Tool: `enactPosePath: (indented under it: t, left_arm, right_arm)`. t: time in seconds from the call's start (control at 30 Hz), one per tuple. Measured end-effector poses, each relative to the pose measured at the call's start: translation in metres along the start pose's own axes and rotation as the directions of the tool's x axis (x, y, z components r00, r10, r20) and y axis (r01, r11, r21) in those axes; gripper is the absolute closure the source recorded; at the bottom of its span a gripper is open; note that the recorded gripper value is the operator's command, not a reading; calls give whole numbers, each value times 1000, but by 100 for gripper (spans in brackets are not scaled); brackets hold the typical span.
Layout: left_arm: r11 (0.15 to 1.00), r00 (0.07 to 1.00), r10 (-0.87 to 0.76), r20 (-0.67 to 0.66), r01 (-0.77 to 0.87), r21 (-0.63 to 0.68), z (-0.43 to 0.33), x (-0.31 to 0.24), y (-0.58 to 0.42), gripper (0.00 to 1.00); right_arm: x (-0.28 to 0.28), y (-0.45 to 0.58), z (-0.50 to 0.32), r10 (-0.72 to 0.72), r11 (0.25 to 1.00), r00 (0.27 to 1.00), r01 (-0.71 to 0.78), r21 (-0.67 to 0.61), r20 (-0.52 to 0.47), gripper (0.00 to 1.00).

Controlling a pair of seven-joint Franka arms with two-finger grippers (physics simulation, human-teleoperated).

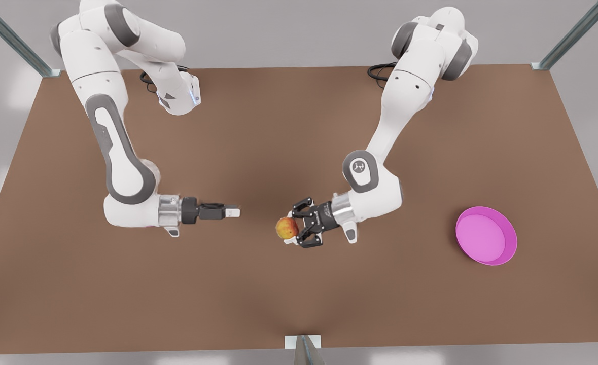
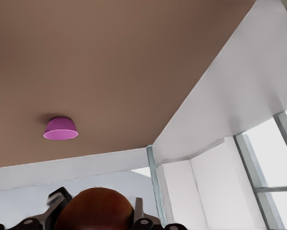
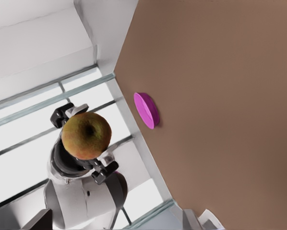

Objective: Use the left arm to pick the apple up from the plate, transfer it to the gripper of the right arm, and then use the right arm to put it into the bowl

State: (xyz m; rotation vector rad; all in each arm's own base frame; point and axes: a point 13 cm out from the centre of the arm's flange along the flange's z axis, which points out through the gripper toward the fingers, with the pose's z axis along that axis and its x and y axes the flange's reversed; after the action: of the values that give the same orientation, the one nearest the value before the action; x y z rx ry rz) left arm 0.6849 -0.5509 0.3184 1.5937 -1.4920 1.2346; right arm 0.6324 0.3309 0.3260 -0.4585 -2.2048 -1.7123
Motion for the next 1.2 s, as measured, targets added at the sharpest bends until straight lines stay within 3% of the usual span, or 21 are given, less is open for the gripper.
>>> enactPosePath:
  t: [0.23, 0.53, 1.2]
  left_arm:
    - [983, 983, -170, -74, 175, 59, 62, 44, 23, 35]
    - [935, 943, -328, -64, 333, 124, 69, 30, 22, 35]
    - [875, 888, -454, -72, 460, 151, 87, 27, 42, 35]
  right_arm:
    - [-50, 3, -7, -100, 987, 993, 106, -119, 56, 0]
    - [-61, 9, -32, -257, 950, 963, 268, -158, 85, 0]
    - [-62, 5, 12, -455, 868, 887, 461, -182, 78, 0]
